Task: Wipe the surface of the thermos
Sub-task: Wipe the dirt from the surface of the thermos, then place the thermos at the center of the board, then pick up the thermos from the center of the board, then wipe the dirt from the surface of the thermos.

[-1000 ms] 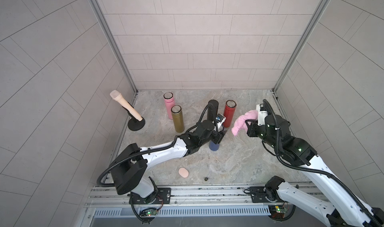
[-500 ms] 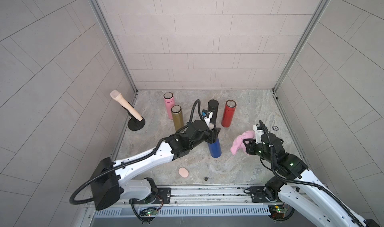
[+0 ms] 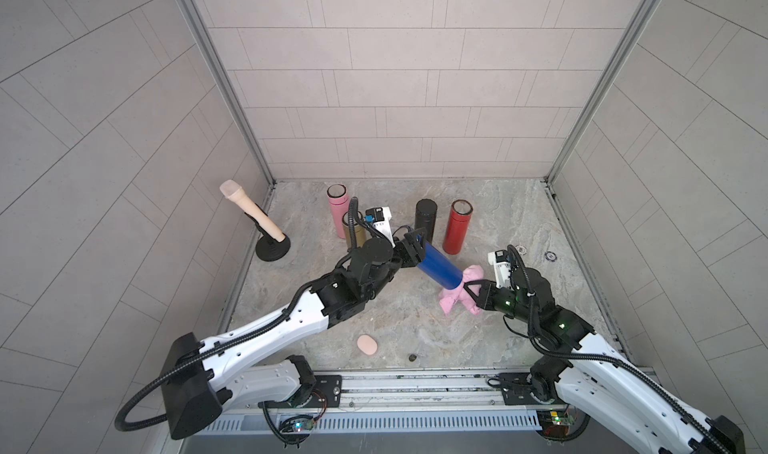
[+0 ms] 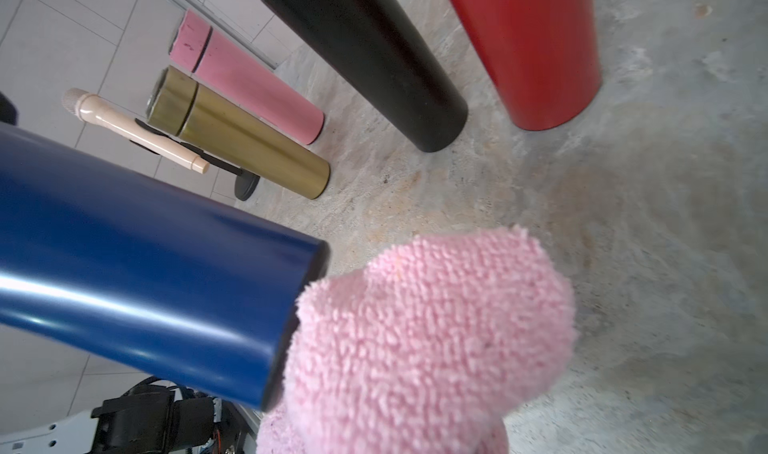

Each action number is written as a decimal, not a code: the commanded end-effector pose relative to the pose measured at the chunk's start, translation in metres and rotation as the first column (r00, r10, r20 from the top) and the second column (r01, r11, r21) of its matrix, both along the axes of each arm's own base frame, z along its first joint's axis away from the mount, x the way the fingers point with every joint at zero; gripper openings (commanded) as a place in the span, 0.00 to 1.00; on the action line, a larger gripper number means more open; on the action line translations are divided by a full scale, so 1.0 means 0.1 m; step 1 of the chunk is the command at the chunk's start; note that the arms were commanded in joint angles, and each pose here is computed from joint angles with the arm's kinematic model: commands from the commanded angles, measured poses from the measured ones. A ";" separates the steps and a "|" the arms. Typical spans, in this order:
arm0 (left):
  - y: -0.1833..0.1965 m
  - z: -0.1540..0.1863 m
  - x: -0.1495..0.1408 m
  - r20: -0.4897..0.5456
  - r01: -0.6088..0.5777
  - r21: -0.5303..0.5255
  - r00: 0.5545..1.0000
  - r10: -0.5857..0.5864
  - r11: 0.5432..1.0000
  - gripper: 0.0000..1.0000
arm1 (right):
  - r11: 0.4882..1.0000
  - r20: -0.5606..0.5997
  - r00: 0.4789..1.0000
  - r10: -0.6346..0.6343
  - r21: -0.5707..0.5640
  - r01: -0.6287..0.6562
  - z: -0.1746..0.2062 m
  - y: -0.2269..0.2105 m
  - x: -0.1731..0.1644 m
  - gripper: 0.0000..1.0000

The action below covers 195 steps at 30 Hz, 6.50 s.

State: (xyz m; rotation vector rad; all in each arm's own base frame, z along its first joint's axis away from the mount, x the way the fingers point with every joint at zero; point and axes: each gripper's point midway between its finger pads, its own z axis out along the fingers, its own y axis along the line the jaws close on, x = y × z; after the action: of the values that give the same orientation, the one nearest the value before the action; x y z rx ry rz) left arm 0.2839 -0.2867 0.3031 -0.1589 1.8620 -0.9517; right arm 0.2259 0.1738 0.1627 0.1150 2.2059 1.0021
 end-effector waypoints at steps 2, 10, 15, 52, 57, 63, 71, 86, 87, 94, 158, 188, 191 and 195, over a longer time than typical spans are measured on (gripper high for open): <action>-0.04 0.24 0.06 0.038 -0.021 -0.139 0.999 0.026 0.990 0.00 | 0.994 0.100 0.995 0.019 0.102 -0.030 0.45 0.12 0.07 0.00; 0.23 0.11 0.09 0.045 -0.111 -0.034 0.993 0.113 0.993 0.00 | 0.997 0.142 0.990 -0.008 0.079 -0.004 0.68 -0.03 -0.04 0.00; 0.30 0.12 0.08 0.055 -0.123 -0.027 0.991 0.124 0.992 0.00 | 0.999 0.180 0.983 -0.046 0.028 0.042 0.83 -0.18 -0.08 0.00; 0.36 0.30 0.15 -0.007 -0.030 -0.250 1.000 0.029 0.968 0.00 | 0.990 0.215 0.969 0.123 -0.093 -0.105 0.63 0.21 0.07 0.00; 0.65 0.19 0.19 -0.020 -0.127 -0.068 0.992 0.126 0.990 0.00 | 0.989 0.277 0.952 0.128 -0.100 -0.104 0.91 0.10 -0.08 0.00; 0.92 0.31 0.30 0.045 -0.214 0.268 0.977 0.210 0.939 0.00 | 0.983 0.272 0.960 0.071 -0.183 -0.021 0.93 -0.14 -0.11 0.00; 0.69 0.14 0.81 0.091 -0.221 0.586 0.974 0.208 0.779 0.00 | 0.976 0.264 0.963 0.049 -0.219 0.010 0.86 -0.15 0.01 0.00; 0.43 -0.45 1.60 0.187 -0.300 0.655 0.953 0.236 0.693 0.00 | 0.970 0.259 0.965 0.037 -0.240 0.027 0.82 -0.19 0.08 0.00; 0.45 -0.50 1.63 0.188 -0.310 0.647 0.950 0.248 0.697 0.00 | 0.970 0.259 0.965 0.034 -0.241 0.031 0.81 -0.20 0.09 0.00; 0.49 -0.72 1.71 0.183 -0.333 0.634 0.941 0.283 0.698 0.01 | 0.968 0.246 0.969 0.031 -0.248 0.032 0.75 -0.22 0.11 0.00; -1.49 -0.86 1.48 -0.125 0.173 0.685 0.985 -0.121 0.708 0.95 | 0.939 0.022 0.970 -0.243 -0.245 0.241 0.04 -0.87 0.03 0.00; -1.47 -0.71 0.87 -0.256 0.308 0.324 0.939 -0.230 0.895 0.00 | 0.968 0.082 0.975 -0.206 -0.129 0.215 0.06 -0.75 0.10 0.00; -1.39 -0.63 0.59 -0.266 0.315 0.237 0.931 -0.250 0.919 0.00 | 0.961 0.088 0.969 -0.232 -0.132 0.242 -0.02 -0.78 0.14 0.00; -1.27 -0.54 0.32 -0.279 0.276 0.123 0.931 -0.234 0.953 0.00 | 0.964 0.073 0.968 -0.240 -0.096 0.247 -0.12 -0.73 0.21 0.00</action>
State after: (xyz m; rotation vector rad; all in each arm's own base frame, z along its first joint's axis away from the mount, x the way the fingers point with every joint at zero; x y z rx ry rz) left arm 0.3220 -0.4018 0.1983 0.2138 2.3686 -0.7529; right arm 0.2358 0.0960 0.1386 0.2771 2.1968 0.6940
